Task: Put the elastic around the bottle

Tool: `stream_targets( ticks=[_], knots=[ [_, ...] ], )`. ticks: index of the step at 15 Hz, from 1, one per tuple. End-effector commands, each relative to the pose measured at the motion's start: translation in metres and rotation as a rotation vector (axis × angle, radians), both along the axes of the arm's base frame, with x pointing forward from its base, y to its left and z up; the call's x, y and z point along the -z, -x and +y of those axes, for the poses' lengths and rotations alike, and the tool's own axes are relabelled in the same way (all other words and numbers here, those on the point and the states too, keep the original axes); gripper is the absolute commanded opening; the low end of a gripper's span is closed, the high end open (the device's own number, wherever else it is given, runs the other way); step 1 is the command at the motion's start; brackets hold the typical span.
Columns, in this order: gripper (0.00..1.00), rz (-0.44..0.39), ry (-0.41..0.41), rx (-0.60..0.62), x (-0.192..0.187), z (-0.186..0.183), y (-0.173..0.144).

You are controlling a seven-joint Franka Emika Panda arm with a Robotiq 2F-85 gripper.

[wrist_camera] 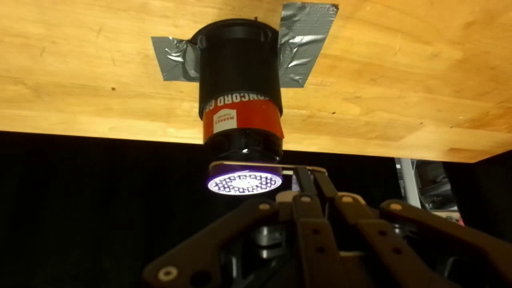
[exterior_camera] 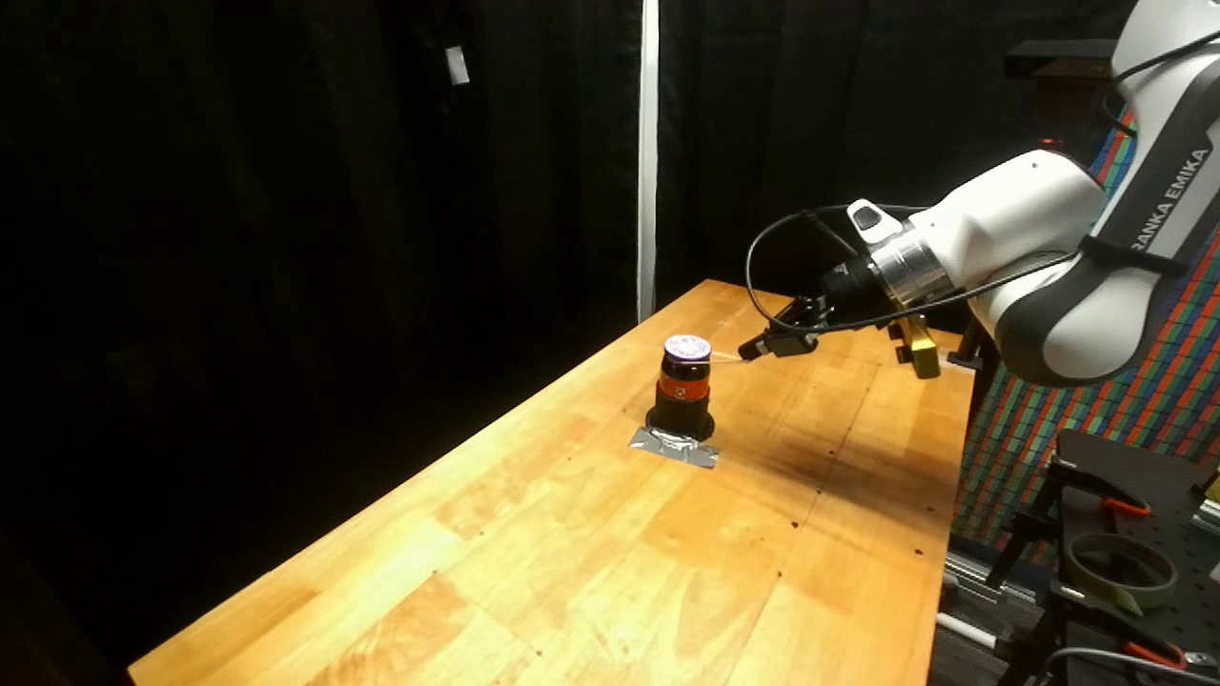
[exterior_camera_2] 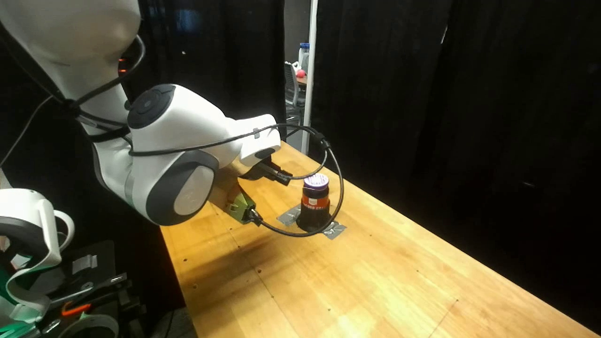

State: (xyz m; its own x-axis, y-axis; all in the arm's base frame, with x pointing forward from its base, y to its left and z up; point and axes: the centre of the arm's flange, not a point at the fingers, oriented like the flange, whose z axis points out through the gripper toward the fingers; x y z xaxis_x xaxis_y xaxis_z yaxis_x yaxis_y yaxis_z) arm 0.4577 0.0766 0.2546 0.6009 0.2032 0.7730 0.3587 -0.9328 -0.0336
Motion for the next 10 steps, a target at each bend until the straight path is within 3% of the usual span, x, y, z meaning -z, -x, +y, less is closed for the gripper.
stream_targets(
  ticks=[1,5,6,8,10],
  knots=[
    [0.10,-0.097,-0.024,-0.017,-0.0027,-0.0060,0.0007],
    [0.13,-0.116,-0.037,-0.030,-0.0034,-0.0049,0.0009],
    [0.37,-0.060,-0.022,-0.032,-0.0047,-0.0039,0.0001],
    [0.39,0.110,0.031,-0.053,-0.0072,-0.0034,-0.0029],
    [0.52,0.245,0.097,-0.035,-0.0046,-0.0045,-0.0028]
  ],
)
